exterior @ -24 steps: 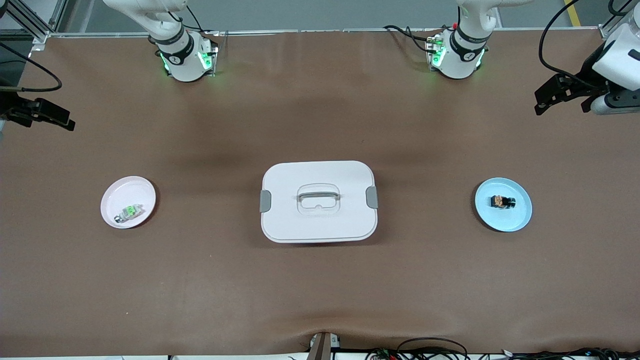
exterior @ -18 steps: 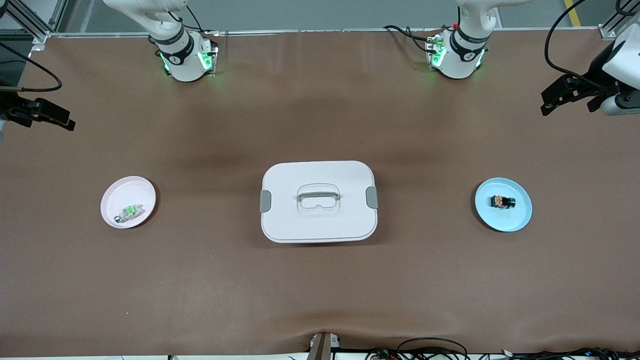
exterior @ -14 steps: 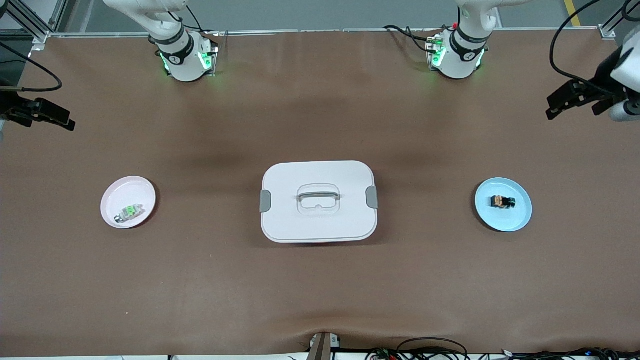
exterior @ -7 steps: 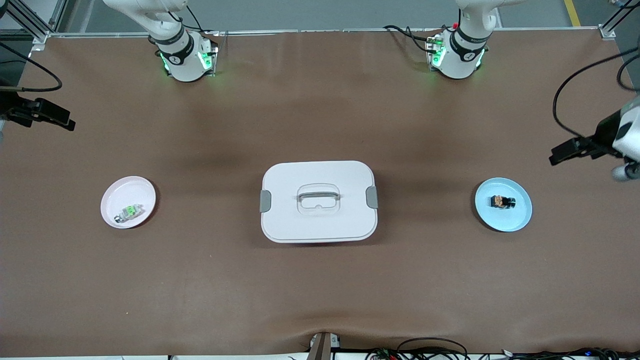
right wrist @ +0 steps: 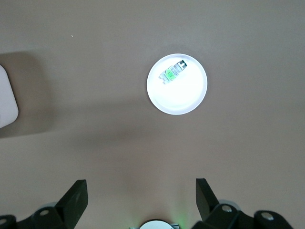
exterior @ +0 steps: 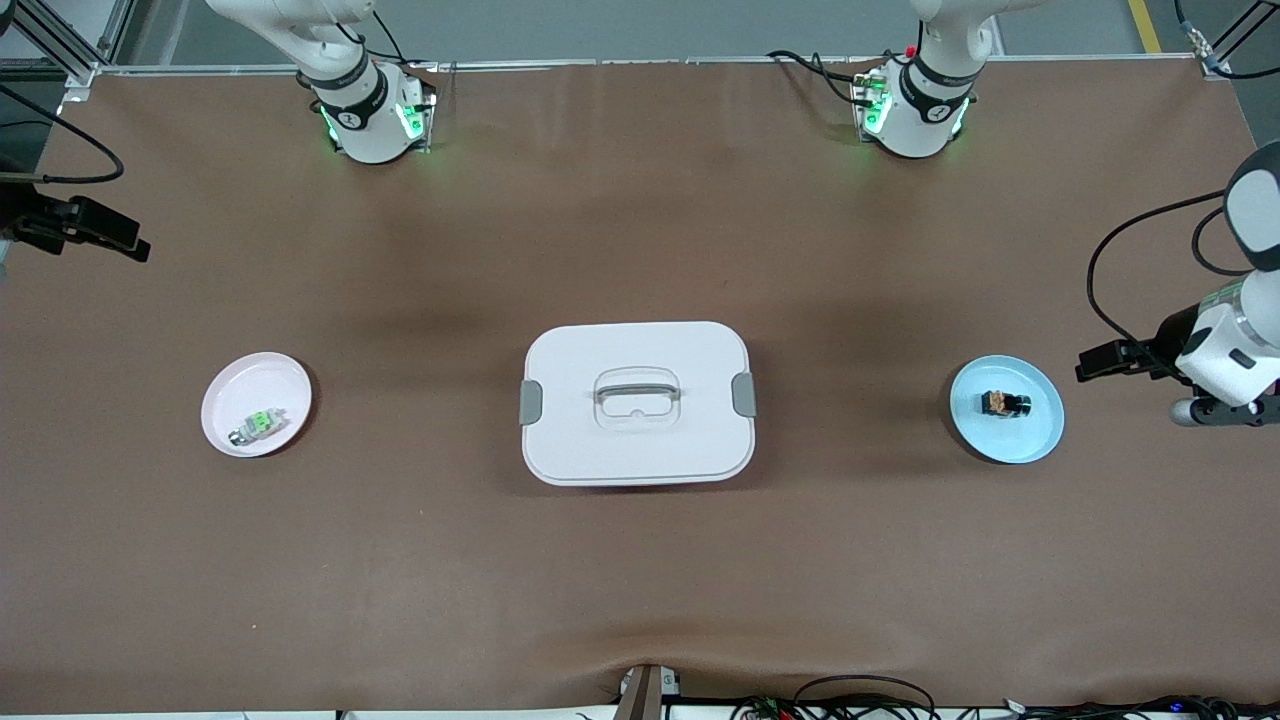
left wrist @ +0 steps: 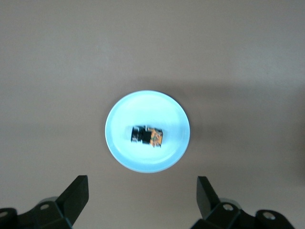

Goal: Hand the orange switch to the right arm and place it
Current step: 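Lower the left gripper onto the black-orange switch on the blue plate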

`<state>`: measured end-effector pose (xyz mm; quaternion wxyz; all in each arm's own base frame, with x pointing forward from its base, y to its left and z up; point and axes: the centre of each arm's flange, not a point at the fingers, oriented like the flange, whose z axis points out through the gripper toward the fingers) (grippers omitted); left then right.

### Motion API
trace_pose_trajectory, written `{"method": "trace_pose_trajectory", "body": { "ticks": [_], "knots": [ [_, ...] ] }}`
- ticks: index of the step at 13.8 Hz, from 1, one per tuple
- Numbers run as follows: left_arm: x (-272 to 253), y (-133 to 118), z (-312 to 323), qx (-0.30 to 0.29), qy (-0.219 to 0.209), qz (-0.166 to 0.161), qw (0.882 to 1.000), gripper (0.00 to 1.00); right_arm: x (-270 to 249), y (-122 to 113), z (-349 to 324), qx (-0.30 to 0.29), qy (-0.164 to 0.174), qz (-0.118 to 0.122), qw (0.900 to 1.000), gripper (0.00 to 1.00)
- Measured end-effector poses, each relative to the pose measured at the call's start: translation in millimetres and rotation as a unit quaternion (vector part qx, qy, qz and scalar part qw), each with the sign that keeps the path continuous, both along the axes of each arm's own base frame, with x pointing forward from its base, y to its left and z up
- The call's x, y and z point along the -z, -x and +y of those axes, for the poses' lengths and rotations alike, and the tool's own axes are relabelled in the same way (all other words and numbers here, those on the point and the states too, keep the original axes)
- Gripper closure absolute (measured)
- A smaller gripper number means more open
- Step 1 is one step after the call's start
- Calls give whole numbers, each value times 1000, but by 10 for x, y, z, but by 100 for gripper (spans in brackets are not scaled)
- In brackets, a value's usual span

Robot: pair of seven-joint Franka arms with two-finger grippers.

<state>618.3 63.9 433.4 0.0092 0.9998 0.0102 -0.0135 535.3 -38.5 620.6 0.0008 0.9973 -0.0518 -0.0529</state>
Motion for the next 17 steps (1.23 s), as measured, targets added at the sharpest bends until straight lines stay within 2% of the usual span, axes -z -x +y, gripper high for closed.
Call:
{"method": "trace_pose_trajectory", "body": {
  "ticks": [4, 8, 12, 17],
  "knots": [
    [601, -48, 5, 8, 2, -20, 1000, 0, -2, 0, -3, 0, 0, 0, 1000, 0],
    [1176, 10, -45, 17, 1, -34, 999, 0, -4, -1, 3, 0, 0, -1, 1000, 0],
    [1625, 141, -78, 41, -15, -25, 999, 0, -6, -4, 14, -1, -1, -2, 1000, 0],
    [1882, 188, -87, 56, -22, -9, 998, 0, -8, -12, 33, -3, -2, -4, 1000, 0]
  ]
}}
